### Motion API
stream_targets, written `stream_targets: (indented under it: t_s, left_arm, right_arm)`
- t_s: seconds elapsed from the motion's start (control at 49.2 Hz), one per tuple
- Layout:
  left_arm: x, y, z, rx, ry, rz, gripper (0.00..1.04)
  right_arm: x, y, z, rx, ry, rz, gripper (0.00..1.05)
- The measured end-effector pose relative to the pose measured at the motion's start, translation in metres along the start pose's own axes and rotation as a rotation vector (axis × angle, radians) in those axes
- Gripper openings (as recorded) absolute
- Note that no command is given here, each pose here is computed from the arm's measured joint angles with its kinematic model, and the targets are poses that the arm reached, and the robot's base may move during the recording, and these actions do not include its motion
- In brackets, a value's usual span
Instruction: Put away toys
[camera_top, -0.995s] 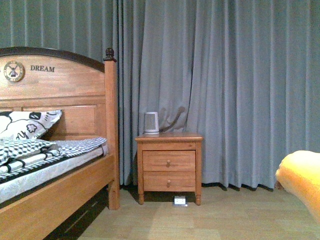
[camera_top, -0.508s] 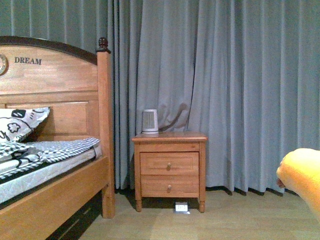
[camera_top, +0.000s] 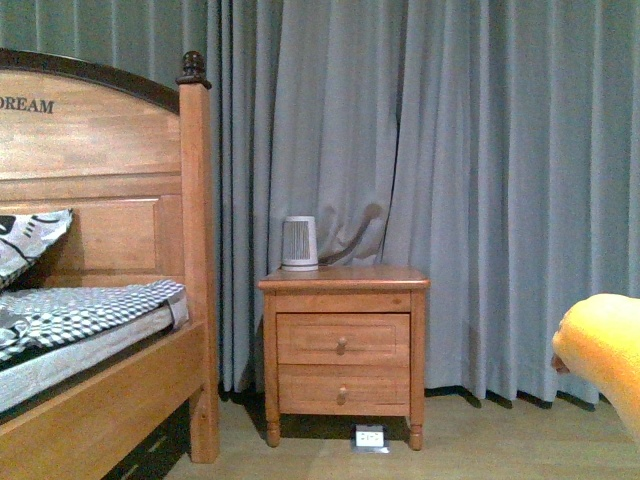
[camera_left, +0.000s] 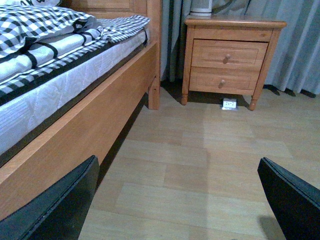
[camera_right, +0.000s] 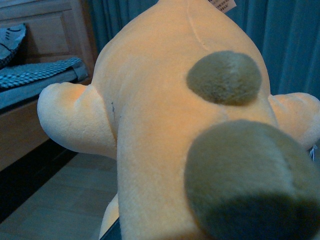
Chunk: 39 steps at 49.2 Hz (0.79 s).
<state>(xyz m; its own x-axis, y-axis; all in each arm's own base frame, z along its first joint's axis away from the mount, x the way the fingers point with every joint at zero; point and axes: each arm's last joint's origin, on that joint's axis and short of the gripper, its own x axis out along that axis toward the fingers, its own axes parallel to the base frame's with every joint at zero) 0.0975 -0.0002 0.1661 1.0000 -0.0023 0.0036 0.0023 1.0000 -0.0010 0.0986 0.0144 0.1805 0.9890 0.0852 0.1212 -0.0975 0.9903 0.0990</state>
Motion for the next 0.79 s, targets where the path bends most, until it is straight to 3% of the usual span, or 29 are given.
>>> stream_targets:
  t_s: [0.792]
  left_arm:
    - [-0.0001,0.0000,0.0001,0.000,-0.002,0.000,0.99]
  right_arm:
    - [0.0000,0.0000,0.0000,0.000,0.000,0.000,0.20]
